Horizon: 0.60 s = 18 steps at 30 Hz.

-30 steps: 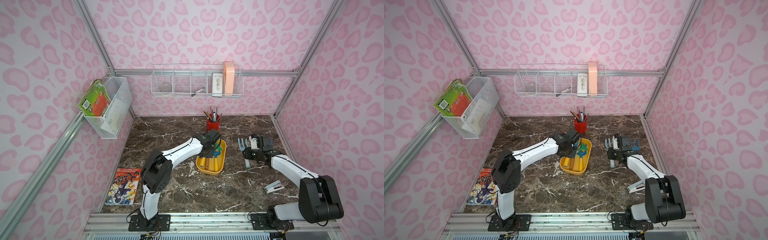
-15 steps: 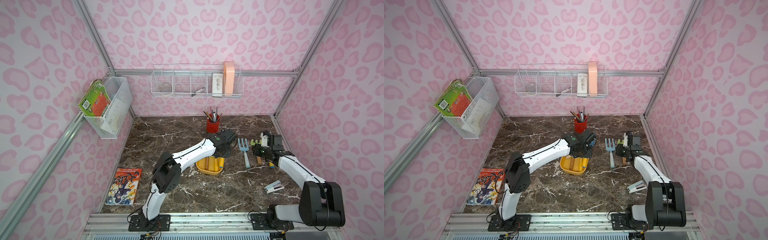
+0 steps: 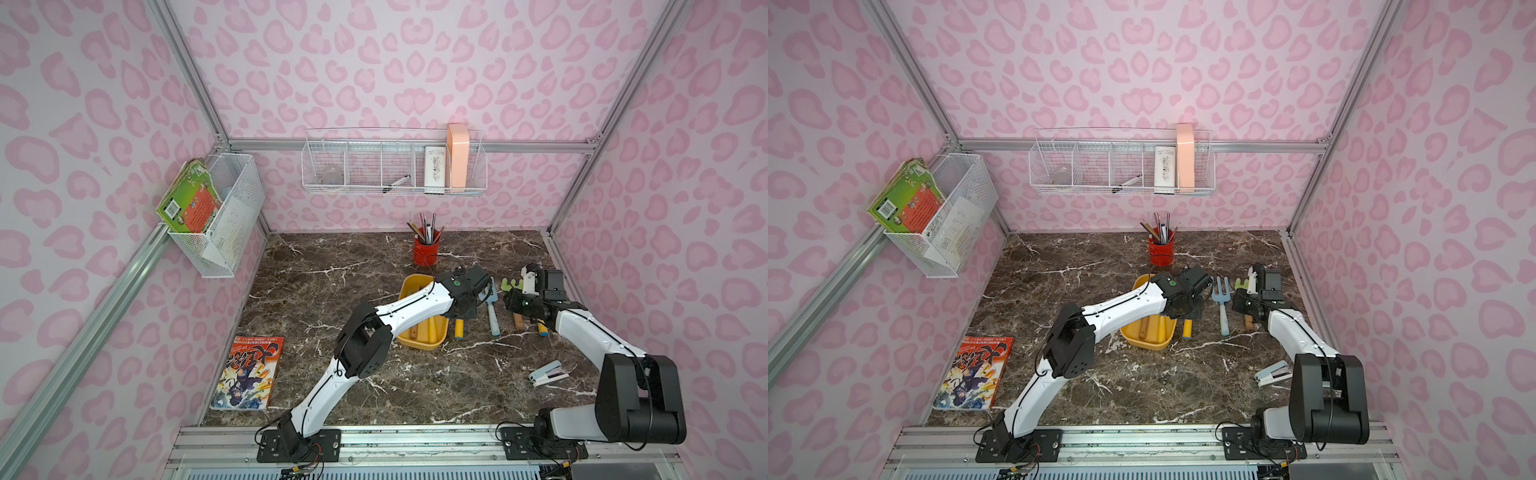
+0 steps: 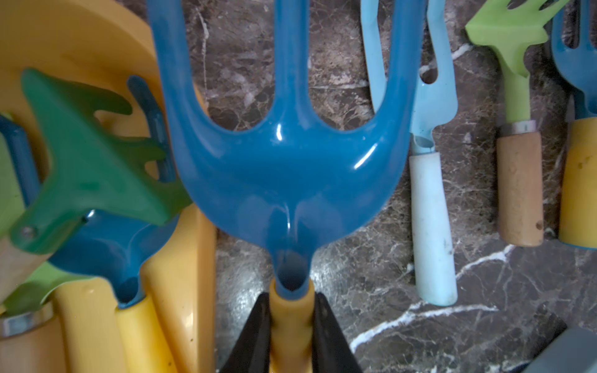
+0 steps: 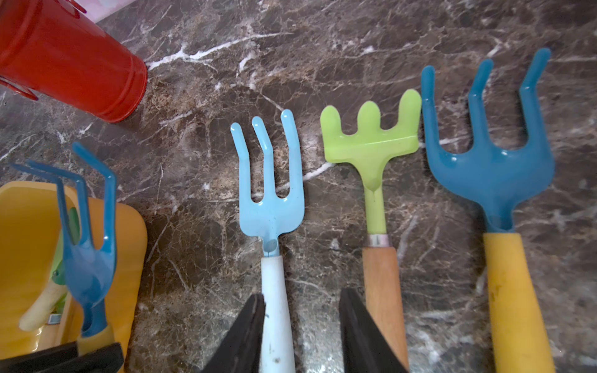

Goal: Take the hand rake out of the storage box
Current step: Place the rake at the center of the board.

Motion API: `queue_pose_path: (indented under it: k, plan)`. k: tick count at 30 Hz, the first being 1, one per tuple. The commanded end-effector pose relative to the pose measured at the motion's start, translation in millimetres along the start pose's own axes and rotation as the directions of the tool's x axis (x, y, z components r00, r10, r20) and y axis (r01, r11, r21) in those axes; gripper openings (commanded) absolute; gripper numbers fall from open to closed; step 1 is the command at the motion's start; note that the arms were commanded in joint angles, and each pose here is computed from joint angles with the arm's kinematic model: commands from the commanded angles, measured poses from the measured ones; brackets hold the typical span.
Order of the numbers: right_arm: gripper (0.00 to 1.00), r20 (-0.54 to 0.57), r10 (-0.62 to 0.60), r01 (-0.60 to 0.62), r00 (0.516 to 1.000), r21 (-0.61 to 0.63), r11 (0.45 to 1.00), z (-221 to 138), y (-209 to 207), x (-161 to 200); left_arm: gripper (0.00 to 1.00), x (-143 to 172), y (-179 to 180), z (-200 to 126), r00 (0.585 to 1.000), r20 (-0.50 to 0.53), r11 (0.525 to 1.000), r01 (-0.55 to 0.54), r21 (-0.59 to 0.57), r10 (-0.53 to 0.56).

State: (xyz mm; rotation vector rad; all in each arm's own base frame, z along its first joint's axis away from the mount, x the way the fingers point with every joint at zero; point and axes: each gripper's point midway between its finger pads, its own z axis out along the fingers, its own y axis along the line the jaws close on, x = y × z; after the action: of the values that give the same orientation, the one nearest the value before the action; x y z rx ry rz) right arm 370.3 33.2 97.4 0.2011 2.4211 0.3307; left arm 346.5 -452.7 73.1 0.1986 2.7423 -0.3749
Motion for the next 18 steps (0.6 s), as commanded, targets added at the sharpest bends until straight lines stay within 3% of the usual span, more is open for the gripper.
queue_pose_path:
  k: [1,18]
  plan:
    - [0.40,-0.001,0.005,-0.005,1.000,-0.010,1.000,2.2,1.5,1.0,0.18,-2.7,-5.0,6.0,1.000,0.003,1.000,-0.016,0.012,0.016]
    - [0.39,-0.017,-0.012,0.012,1.000,-0.026,1.000,5.6,12.6,6.1,0.22,14.2,-0.3,52.2,0.968,-0.110,0.973,0.228,0.018,-0.225]
